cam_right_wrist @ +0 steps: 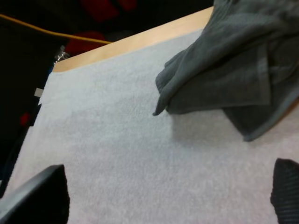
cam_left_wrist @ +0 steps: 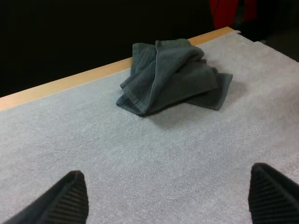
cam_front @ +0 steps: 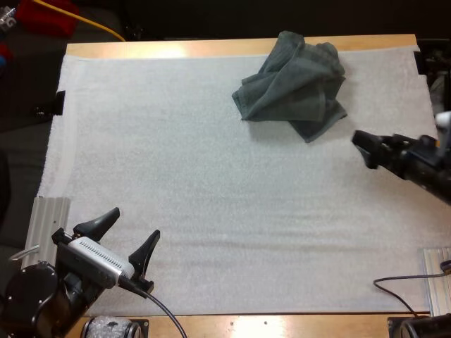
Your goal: Pick towel from pile, fold and stack
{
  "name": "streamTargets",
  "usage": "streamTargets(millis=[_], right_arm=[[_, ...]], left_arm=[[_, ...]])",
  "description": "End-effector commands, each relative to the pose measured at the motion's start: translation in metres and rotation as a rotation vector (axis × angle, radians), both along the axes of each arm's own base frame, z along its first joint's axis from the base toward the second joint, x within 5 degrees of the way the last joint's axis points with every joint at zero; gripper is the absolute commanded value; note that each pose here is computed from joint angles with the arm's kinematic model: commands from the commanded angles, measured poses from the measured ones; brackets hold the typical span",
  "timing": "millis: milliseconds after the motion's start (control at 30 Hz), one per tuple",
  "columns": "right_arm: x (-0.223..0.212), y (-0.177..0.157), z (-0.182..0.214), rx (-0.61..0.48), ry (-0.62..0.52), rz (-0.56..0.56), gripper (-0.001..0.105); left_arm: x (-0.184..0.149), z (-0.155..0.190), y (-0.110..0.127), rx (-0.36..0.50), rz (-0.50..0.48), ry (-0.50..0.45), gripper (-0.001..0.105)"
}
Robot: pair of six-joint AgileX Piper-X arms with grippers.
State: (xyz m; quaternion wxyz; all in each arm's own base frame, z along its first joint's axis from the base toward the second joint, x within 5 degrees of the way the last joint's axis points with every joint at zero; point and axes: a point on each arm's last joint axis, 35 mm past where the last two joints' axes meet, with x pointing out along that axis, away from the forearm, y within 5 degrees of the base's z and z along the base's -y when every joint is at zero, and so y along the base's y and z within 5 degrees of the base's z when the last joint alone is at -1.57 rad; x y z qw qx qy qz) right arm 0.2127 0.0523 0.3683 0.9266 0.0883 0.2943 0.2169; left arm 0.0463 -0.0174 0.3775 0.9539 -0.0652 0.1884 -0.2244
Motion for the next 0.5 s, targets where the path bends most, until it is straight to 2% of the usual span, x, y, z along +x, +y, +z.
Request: streamTargets(millis=[0,467], right_arm=[[0.003,0.003,0.004,0.003,-0.024,-0.008,0.085],[0.06,0.067,-0.023,0.013,0.09,-0.066,0.085]], left_arm=[[0.0,0.002,0.0,-0.003,-0.007,-0.004,0.068],[-0.001,-0.001,0.0,-0.001,-0.009,0.026,0.068]])
